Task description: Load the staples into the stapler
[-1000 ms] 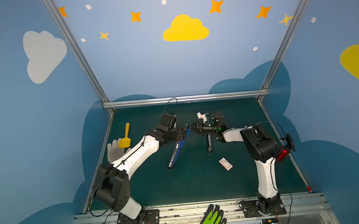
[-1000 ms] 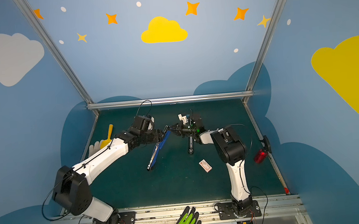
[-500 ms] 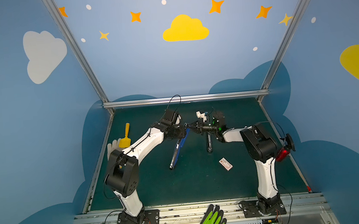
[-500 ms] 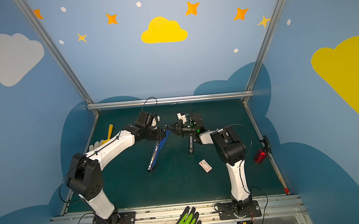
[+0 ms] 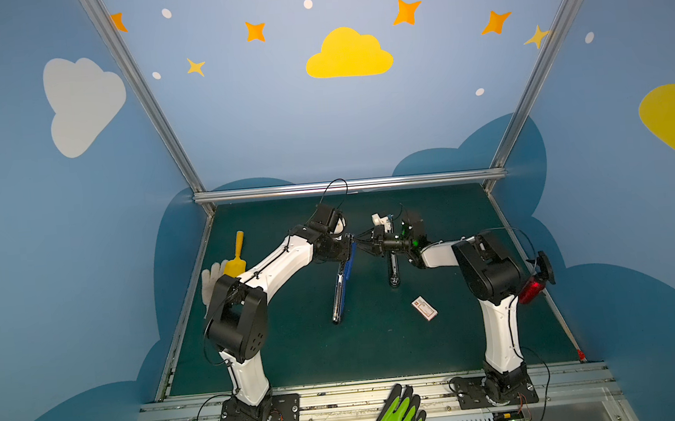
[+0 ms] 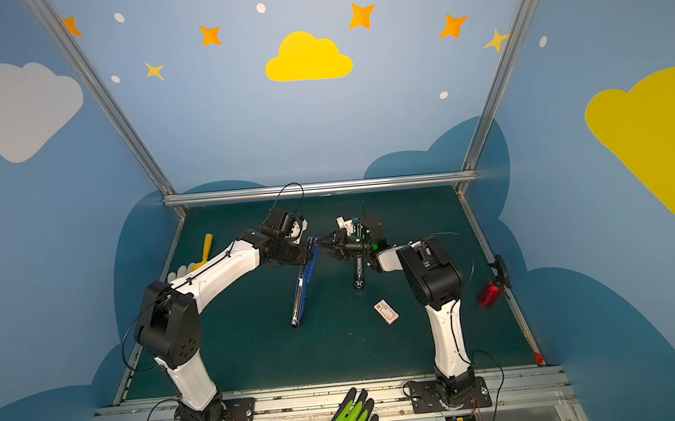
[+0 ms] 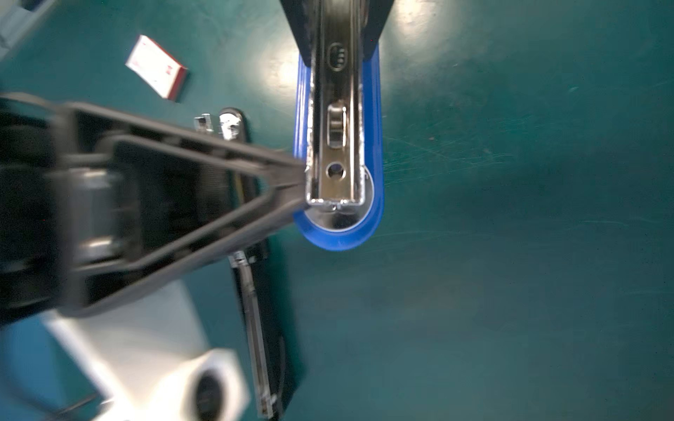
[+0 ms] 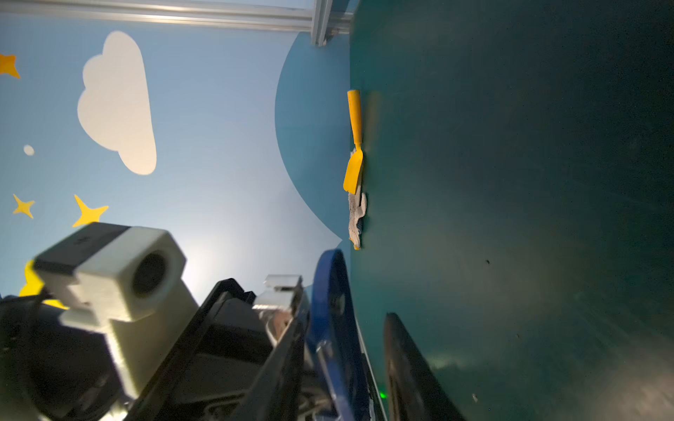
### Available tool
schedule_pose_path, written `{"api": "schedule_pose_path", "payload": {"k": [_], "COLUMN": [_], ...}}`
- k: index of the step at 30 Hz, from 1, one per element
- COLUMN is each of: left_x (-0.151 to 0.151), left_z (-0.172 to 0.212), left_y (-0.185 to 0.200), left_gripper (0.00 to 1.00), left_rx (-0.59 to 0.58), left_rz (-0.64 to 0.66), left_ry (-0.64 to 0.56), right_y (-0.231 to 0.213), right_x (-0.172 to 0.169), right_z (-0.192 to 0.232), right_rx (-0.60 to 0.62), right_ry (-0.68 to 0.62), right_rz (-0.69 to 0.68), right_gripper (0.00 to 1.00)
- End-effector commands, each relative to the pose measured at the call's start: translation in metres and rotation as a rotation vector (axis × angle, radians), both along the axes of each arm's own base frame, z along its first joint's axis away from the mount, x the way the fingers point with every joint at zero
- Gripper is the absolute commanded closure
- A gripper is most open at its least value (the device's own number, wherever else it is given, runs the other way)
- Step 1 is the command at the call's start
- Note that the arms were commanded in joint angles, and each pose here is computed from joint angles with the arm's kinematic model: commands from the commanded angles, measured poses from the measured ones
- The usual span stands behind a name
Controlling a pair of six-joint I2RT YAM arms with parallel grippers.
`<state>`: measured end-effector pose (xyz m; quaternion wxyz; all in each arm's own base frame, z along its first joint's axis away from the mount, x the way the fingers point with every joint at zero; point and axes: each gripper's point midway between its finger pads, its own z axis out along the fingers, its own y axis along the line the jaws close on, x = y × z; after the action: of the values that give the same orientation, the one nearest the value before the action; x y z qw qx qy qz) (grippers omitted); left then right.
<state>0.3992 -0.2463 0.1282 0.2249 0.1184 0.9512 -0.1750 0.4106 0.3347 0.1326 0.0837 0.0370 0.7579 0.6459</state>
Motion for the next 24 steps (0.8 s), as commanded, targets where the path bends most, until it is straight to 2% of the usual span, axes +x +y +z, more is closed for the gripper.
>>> {"api": "schedule_pose_path", "payload": {"k": [1, 4, 10, 17, 19, 21, 24], "left_x": [0.005, 0.011, 0.030, 0.036, 0.034, 0.031, 0.024], "left_z": [-0.006, -0.015, -0.042, -0.069, -0.073, -0.076, -0.074], "left_y": [0.018, 0.020, 0.018, 0.003, -0.001, -0.003, -0.001], "left_gripper": [0.96, 0.96, 0.96, 0.95, 0.88, 0.71, 0.58], "left_rx": [0.130, 0.190, 0.300, 0.326, 0.338, 0.354, 0.381], "left_rz": [-0.022, -0.045, -0.105, -0.145, -0.157, -0.163, -0.157], "left_ry": [-0.006, 0.014, 0.062, 0.095, 0.098, 0.102, 0.103], "right_y": [-0.020, -0.036, -0.069, -0.091, -0.095, -0.096, -0.097], "right_x": [-0.008, -0.019, -0.045, -0.080, -0.084, -0.086, -0.087], "right_z": [0.029, 0.029, 0.026, 0.017, 0.018, 0.019, 0.023], "right_rx": [-0.049, -0.117, -0.173, -0.269, -0.282, -0.288, -0.283], "right_ry": [-0.085, -0.094, -0.085, -0.075, -0.081, -0.085, -0.094], "right_rz": [-0.002, -0.018, -0.065, -0.085, -0.090, -0.092, -0.092], "right_gripper": [0.59, 0.59, 0.59, 0.60, 0.60, 0.60, 0.60]}}
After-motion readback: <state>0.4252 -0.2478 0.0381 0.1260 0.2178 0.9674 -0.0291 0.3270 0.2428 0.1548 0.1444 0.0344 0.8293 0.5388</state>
